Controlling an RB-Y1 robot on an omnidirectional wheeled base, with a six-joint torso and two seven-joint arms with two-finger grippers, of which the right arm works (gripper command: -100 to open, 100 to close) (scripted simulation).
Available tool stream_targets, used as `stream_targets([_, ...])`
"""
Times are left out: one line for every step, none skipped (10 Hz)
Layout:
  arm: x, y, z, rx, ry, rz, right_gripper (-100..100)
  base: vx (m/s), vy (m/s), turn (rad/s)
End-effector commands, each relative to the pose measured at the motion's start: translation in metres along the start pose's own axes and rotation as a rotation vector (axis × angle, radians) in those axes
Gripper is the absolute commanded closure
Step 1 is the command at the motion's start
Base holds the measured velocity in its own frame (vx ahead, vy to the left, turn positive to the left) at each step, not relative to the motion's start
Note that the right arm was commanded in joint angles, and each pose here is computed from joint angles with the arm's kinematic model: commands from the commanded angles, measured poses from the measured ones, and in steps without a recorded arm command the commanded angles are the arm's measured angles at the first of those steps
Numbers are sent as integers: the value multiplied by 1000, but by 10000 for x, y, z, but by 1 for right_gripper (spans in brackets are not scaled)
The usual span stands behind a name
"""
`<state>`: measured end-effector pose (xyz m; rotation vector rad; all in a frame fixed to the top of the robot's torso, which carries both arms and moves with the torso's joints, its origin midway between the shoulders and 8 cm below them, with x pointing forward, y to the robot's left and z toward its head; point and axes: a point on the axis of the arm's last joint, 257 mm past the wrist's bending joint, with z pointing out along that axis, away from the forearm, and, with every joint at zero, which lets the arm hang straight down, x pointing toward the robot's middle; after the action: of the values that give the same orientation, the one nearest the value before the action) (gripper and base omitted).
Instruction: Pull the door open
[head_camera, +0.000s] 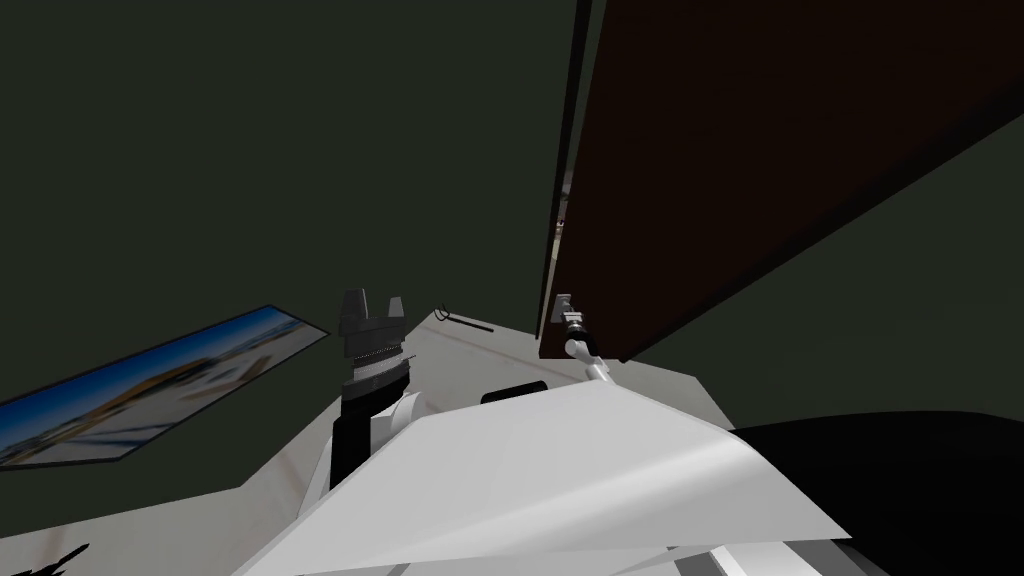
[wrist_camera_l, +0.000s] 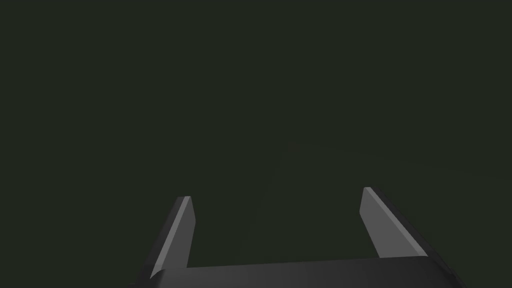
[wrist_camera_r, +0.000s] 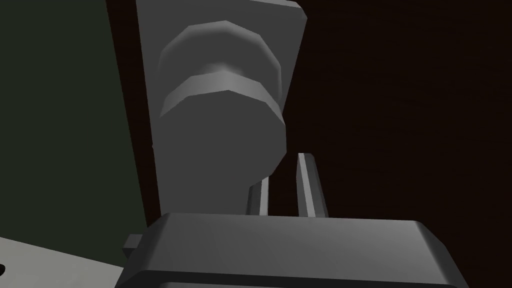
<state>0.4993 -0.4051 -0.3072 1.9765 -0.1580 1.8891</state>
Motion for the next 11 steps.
stream_targets([133,-165,6,19,19,40,-100,-46,2,-7])
stream_targets([156,-238,-19,19,13,128,-100,-85,0,9])
stream_targets([164,-266,-28,19,11,161,-100,-100,-13,10])
stream_targets([175,-299,-39,19,9,201,-100,-116,-31,-4])
stream_targets([175,-299,-39,19,9,201,-100,-77,-10,21])
stream_targets([175,-299,-39,19,9,201,-100,-21,9,-13])
stream_targets([175,-299,-39,19,9,201,-100,5,10,-9])
stream_targets([-2,-144,-88,-2,-18,189,-100,8,-23,-57])
stream_targets([-11,-75,-31,1,-34,190,-100,13,1,-164])
stream_targets([2,-70,-8,5,-37,192,-100,14,39,-125])
stream_targets([31,-60,41,13,-43,196,-100,16,54,-80])
